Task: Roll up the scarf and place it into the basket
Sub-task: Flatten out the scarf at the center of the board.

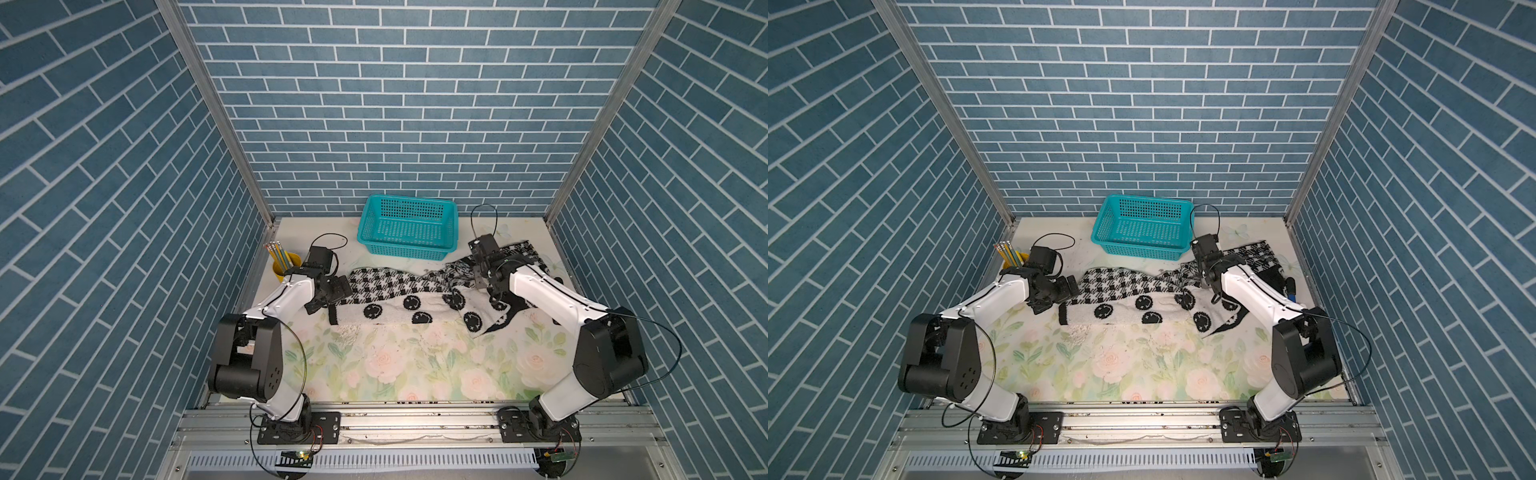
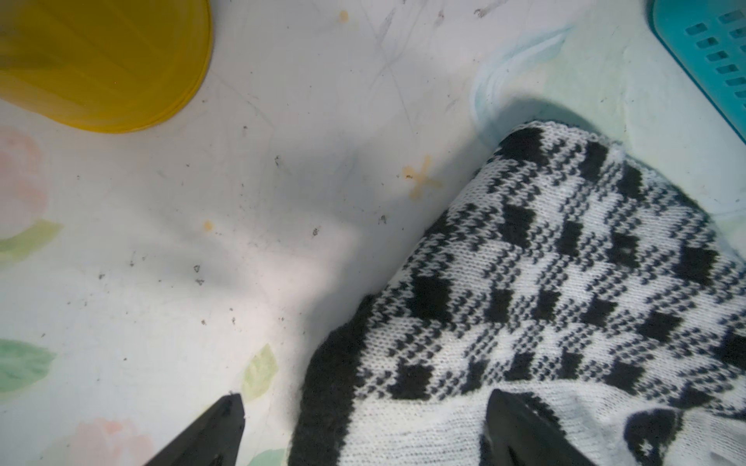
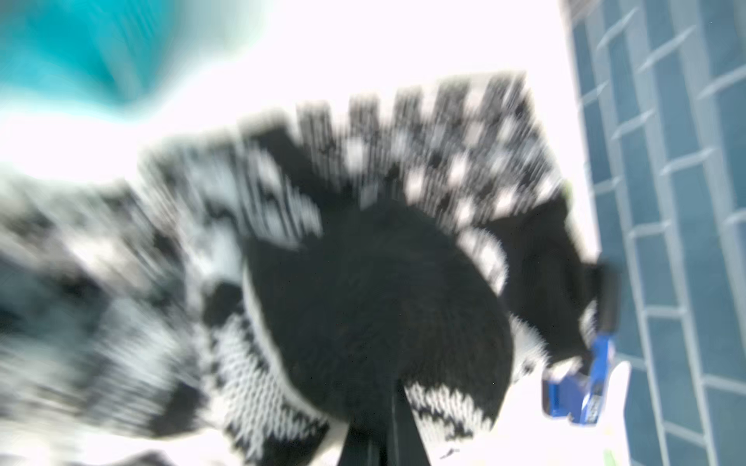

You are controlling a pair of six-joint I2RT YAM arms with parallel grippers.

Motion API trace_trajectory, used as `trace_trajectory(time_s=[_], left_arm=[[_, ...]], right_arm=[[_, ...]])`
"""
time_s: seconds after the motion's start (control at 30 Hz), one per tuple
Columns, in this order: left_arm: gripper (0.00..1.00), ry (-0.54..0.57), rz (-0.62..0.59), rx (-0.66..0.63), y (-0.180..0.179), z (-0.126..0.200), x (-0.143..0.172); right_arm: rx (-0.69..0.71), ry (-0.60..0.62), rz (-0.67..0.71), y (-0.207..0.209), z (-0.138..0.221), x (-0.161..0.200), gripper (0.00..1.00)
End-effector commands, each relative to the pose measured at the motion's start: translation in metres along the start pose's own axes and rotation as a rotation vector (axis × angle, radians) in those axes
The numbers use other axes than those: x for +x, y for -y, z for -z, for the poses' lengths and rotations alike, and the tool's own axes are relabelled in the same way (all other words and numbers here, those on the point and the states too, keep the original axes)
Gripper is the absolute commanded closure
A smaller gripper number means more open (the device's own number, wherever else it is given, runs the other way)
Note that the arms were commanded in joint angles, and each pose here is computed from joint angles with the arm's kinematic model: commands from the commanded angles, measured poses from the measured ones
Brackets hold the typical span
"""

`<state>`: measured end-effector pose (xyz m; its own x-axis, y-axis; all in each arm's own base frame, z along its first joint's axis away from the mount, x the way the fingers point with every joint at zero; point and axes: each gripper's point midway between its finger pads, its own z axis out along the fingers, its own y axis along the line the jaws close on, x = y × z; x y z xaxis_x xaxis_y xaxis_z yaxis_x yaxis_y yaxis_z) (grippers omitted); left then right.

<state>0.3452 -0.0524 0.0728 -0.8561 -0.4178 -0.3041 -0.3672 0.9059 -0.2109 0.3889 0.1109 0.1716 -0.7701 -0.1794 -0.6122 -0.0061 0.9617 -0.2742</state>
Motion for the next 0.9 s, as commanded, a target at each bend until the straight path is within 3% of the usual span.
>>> trace_trajectory(time_s=[0.0, 0.23, 0.43, 0.57, 0.63, 0.77, 0.87], left_arm=[[0.0, 0.023, -0.017, -0.005, -0.001, 0.01, -0.004], [0.0, 0.117, 0.092, 0.061, -0.016, 0.045, -0.046], [0.0, 0.237, 0.177, 0.096, -0.047, 0.099, -0.093], [0.0, 0.266, 0.18, 0.09, -0.058, 0.116, -0.104], [0.0, 0.266, 0.182, 0.09, -0.061, 0.117, -0.102], [0.0, 0.267, 0.186, 0.094, -0.063, 0.116, -0.098], [0.0, 0.263, 0.181, 0.108, -0.061, 0.115, -0.098]], right_arm=[[-0.054, 0.21, -0.033, 0.009, 0.057, -0.08, 1.0], [-0.301, 0.408, 0.09, -0.064, 0.119, -0.176, 1.0], [-0.463, 0.445, 0.218, -0.148, 0.146, -0.201, 1.0], [-0.469, 0.505, 0.204, -0.155, 0.158, -0.23, 1.0], [-0.48, 0.534, 0.207, -0.156, 0.164, -0.236, 1.0], [-0.656, 0.527, 0.256, -0.187, 0.177, -0.215, 1.0], [-0.647, 0.496, 0.285, -0.202, 0.171, -0.202, 1.0]])
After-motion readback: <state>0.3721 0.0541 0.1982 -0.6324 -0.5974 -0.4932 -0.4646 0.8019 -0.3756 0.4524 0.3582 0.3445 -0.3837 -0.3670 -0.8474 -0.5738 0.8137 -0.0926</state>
